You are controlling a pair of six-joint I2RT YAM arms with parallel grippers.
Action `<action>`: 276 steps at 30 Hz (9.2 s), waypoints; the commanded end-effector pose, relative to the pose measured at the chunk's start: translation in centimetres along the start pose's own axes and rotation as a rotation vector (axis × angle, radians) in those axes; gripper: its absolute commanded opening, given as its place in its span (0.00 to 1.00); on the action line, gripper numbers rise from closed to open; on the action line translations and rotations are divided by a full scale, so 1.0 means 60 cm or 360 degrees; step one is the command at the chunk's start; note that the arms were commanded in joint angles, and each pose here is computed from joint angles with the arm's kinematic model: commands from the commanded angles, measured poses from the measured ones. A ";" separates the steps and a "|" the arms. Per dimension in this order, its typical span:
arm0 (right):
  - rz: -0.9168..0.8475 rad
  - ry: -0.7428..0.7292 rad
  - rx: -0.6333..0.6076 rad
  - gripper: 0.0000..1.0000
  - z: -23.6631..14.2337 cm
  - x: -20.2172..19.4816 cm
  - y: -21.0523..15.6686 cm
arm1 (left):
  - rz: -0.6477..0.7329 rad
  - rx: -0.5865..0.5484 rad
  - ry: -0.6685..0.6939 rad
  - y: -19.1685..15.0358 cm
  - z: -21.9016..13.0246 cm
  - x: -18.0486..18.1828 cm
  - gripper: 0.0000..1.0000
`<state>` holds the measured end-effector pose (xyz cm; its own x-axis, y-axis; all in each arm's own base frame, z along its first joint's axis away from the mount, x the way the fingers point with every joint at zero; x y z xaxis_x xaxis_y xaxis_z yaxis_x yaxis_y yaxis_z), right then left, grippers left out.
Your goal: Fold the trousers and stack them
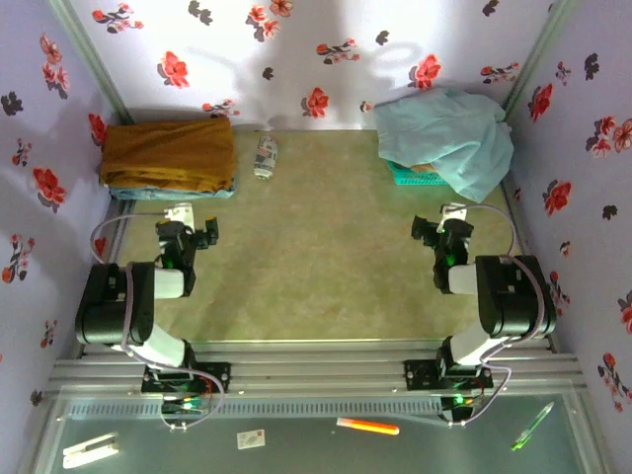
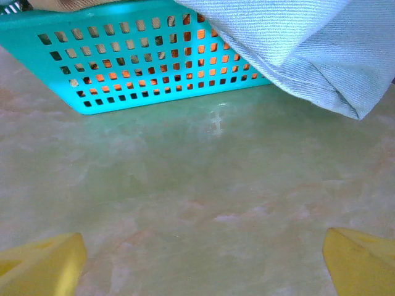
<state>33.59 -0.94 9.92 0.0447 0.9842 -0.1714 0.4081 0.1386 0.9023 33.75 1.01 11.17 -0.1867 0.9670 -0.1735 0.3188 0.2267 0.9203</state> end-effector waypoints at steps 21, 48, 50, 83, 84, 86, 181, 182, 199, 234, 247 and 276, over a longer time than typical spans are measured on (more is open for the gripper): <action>-0.0004 0.0009 -0.0054 0.99 0.002 -0.002 0.018 | 0.0019 -0.0008 -0.0013 0.008 0.006 -0.002 0.99; -0.0035 -0.0179 -0.0062 0.99 -0.015 -0.011 0.041 | 0.0030 -0.0008 0.0117 0.056 -0.014 -0.006 0.99; -0.0128 -0.0163 -0.0005 0.99 -0.032 0.002 0.079 | 0.0004 -0.0030 0.0128 0.112 -0.038 -0.018 0.99; 0.1081 0.0120 0.0668 0.71 0.203 -0.042 0.307 | -0.1456 0.0484 -0.0579 0.115 -0.207 -0.094 0.89; 0.1090 0.0117 0.0665 0.64 0.214 -0.043 0.305 | -0.1449 0.0483 -0.0593 0.117 -0.206 -0.097 0.89; 0.1099 0.0128 0.0665 0.47 0.227 -0.042 0.303 | -0.1428 0.0482 -0.0602 0.121 -0.202 -0.100 0.88; 0.0517 0.0665 0.0701 0.00 -0.095 0.157 0.254 | -0.0680 0.0640 -0.0050 0.046 -0.216 -0.138 0.00; 0.0530 0.0669 0.0643 0.00 -0.120 0.151 0.268 | -0.0661 0.0638 -0.0050 0.063 -0.229 -0.135 0.00; 0.0669 0.0749 0.0028 0.00 -0.450 0.040 0.381 | -0.0695 0.0535 -0.0231 0.207 -0.443 -0.078 0.00; 0.0287 0.0570 0.0805 0.99 -0.124 0.180 0.190 | -0.0783 0.1024 -0.0038 0.067 -0.115 -0.132 0.93; 0.0236 0.0508 0.1146 0.94 -0.069 0.185 0.034 | -0.0124 0.0956 -0.0153 0.040 -0.026 -0.262 0.80; 0.0269 0.0037 0.0275 0.00 -0.009 0.050 0.426 | -0.0521 0.0422 0.0162 0.307 0.054 -0.157 0.00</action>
<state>40.60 6.52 31.74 0.0825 0.9965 -0.0113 0.5869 -0.0395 0.8087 42.74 -5.70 28.60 -0.3461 0.8627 -0.3688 0.4930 0.5017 0.7108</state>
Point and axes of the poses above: each hand's point on the last joint's axis, 136 mm out from that joint toward the fingers, its own z axis out along the fingers, its own x axis along the line the jaws close on, y = z × x, the point moved 6 cm from there along -z, back along the fingers, and after that the axes turned 14 degrees about -z, right-handed, at the moved point
